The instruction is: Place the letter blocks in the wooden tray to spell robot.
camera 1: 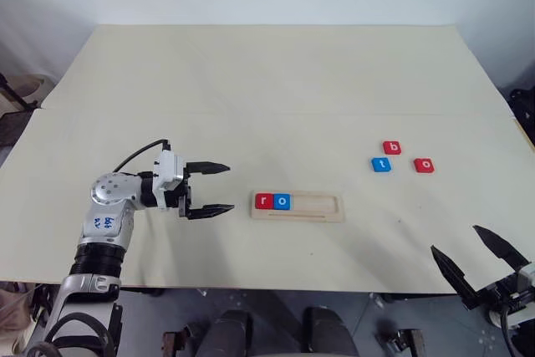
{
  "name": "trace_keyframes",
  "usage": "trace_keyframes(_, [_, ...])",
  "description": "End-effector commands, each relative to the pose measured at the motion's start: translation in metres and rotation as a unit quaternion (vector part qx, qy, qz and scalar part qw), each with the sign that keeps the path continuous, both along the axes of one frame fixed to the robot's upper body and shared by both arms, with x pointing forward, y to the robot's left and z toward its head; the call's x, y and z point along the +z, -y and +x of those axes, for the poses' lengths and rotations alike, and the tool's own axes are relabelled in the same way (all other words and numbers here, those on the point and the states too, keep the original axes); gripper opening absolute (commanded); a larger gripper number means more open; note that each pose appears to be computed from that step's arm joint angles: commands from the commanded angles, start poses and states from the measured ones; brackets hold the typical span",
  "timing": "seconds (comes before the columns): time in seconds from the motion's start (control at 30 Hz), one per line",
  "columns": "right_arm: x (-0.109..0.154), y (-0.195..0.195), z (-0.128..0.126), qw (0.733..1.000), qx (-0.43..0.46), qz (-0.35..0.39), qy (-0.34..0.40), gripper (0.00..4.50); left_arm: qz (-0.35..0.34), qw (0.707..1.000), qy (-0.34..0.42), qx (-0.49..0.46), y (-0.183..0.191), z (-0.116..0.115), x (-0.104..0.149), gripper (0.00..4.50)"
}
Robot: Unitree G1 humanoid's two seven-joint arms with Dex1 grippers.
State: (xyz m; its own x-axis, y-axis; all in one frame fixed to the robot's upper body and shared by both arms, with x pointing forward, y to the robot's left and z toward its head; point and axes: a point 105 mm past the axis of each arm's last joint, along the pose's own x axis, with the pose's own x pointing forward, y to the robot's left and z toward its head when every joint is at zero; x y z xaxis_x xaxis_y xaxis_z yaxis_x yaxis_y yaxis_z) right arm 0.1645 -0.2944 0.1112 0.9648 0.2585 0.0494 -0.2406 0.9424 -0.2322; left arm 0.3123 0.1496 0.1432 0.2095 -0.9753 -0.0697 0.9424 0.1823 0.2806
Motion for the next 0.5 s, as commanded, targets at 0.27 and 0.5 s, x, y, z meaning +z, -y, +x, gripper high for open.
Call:
trace_keyframes(0.27, [0.008,-0.004,0.007,0.999,-0.009,-0.012,0.034,4.5,-0.03,0.999,0.013,-0.013,0.014,-0.008,0.015,4.46])
trace_keyframes(0.5, [0.03,-0.02,0.033,0.998,0.035,-0.002,0.047,4.5,-0.027,1.0,0.013,-0.006,0.014,-0.007,0.013,4.46])
